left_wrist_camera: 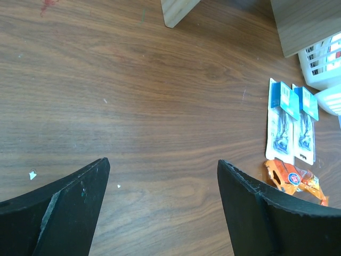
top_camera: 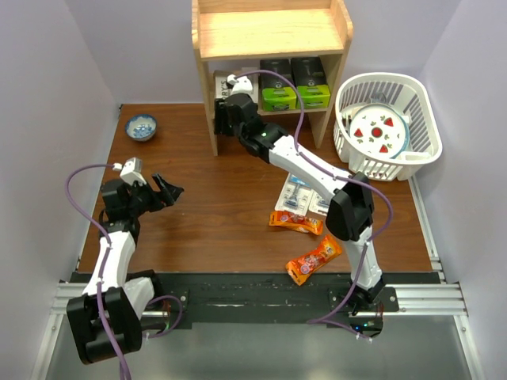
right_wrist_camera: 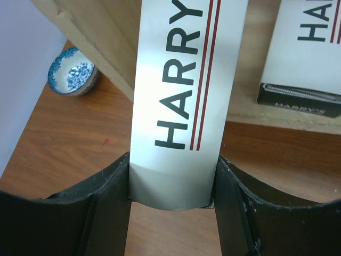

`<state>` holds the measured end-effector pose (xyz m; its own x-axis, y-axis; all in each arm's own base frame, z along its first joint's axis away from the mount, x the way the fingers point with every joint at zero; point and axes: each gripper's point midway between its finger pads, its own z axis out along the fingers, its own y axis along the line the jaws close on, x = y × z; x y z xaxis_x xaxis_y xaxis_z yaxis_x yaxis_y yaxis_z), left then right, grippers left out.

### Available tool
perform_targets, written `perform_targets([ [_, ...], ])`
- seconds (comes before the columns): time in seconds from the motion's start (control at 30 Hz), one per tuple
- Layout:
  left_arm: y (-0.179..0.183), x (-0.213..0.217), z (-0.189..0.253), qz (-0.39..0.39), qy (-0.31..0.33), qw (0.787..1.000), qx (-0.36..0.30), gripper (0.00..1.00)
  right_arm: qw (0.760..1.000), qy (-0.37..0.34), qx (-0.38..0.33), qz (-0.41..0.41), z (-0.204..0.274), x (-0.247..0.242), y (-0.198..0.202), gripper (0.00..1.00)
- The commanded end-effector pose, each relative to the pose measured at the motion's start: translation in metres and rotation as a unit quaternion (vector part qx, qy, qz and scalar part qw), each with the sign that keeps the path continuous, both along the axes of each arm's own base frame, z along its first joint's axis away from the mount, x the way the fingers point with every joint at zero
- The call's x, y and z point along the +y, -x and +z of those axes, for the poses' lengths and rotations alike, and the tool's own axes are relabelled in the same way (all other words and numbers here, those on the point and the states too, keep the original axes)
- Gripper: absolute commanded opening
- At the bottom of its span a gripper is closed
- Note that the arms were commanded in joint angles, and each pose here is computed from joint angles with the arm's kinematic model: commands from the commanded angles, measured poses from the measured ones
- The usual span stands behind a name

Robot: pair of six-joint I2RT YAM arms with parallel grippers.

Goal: Place and organize the shaving razors onto the shelf

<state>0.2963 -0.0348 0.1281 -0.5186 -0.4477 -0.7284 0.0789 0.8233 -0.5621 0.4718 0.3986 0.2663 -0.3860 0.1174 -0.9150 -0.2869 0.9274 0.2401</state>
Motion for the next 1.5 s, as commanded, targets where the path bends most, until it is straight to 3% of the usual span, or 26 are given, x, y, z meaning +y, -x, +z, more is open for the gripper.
perform_targets([
  [0.0,0.000,0.000,0.008,-0.001,0.002,1.000,-0.019,0.87,0.998,-0.031,-0.058,-0.025,0.042,-0.003,-0.022,0.51],
  [0.07,0.000,0.000,0.008,-0.001,0.000,1.000,-0.019,0.87,0.997,-0.036,-0.064,-0.031,0.044,-0.005,-0.028,0.52],
  [0.23,0.003,-0.001,0.006,-0.003,0.001,1.000,-0.018,0.87,0.995,-0.047,-0.075,-0.036,0.053,-0.005,-0.031,0.71],
  [0.43,0.002,-0.001,0.007,-0.002,0.005,1.000,-0.022,0.87,0.994,-0.076,-0.072,-0.024,0.069,-0.004,-0.020,0.80],
  [0.63,-0.001,-0.003,0.012,-0.004,0.015,0.999,-0.028,0.87,0.994,-0.096,-0.058,-0.013,0.086,-0.013,-0.001,0.78],
  [0.83,-0.006,-0.004,0.016,-0.007,0.023,0.999,-0.036,0.86,0.997,-0.051,-0.053,-0.010,0.076,-0.038,0.014,0.77],
  [0.87,-0.006,-0.004,0.015,-0.006,0.025,0.999,-0.033,0.86,0.998,-0.026,-0.056,-0.003,0.069,-0.043,0.016,0.76],
  [0.9,-0.007,-0.005,0.016,-0.006,0.027,0.999,-0.035,0.86,0.998,-0.019,-0.068,0.003,0.071,-0.044,0.015,0.60],
  [0.93,-0.007,-0.005,0.016,-0.007,0.029,0.999,-0.035,0.86,0.997,-0.008,-0.074,0.023,0.068,-0.041,0.016,0.54],
  [1.0,-0.008,-0.005,0.016,-0.005,0.032,0.999,-0.034,0.85,0.994,0.037,-0.092,0.052,0.054,-0.039,0.016,0.53],
  [1.17,-0.010,-0.004,0.017,-0.006,0.032,0.999,-0.034,0.85,0.976,0.114,-0.132,0.132,0.033,-0.025,0.016,0.84],
  [1.23,-0.010,-0.005,0.016,-0.006,0.032,0.999,-0.032,0.85,0.972,0.123,-0.144,0.138,0.032,-0.022,0.013,0.89],
  [1.47,-0.009,-0.003,0.012,-0.005,0.024,0.999,-0.034,0.85,0.945,0.176,-0.212,0.178,0.041,-0.010,0.000,0.92],
])
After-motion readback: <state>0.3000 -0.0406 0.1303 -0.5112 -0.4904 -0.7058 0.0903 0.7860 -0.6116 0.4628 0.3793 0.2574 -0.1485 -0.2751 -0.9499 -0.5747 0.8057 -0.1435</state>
